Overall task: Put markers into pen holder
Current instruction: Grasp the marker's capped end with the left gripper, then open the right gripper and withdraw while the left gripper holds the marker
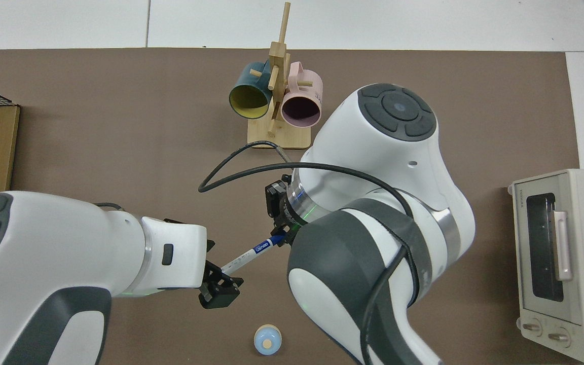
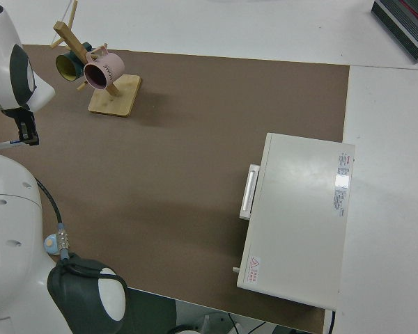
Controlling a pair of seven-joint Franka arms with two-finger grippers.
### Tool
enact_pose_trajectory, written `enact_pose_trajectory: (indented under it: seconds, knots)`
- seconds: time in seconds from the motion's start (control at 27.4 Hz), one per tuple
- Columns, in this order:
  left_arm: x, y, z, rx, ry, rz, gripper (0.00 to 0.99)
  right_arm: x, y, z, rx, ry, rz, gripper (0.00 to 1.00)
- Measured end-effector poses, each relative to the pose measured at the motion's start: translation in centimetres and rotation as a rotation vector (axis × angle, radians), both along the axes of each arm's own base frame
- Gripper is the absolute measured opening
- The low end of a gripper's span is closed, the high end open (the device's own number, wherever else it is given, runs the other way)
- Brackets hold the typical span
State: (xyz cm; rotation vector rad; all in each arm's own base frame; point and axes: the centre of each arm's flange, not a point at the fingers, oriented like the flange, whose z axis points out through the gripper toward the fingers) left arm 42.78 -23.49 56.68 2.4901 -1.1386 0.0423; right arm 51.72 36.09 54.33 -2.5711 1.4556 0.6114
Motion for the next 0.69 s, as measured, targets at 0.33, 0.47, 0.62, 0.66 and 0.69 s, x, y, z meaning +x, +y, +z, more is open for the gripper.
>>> enact_pose_trajectory:
  seconds: [0.33, 0.47, 0.62, 0.66, 0.69]
  knots:
    - [0.05, 0.04, 0.04, -0.015, 0.008, 0.015, 0.449, 0.06, 0.00, 0.02, -0.004, 0.003, -0.018, 0.17]
    - [-0.17, -0.24, 0.26, -0.036, 0.015, 0.017, 0.167, 0.38, 0.02, -0.20, -0.006, 0.001, -0.034, 0.17]
    - [-0.13, -0.13, 0.25, -0.038, 0.016, 0.020, 0.167, 0.38, 0.05, -0.11, -0.004, -0.001, -0.034, 0.17]
    - [-0.13, -0.12, 0.26, -0.039, 0.015, 0.020, 0.167, 0.39, 0.05, -0.11, -0.004, -0.001, -0.034, 0.17]
    - [-0.13, -0.12, 0.26, -0.039, 0.015, 0.020, 0.167, 0.39, 0.05, -0.10, -0.004, -0.001, -0.034, 0.17]
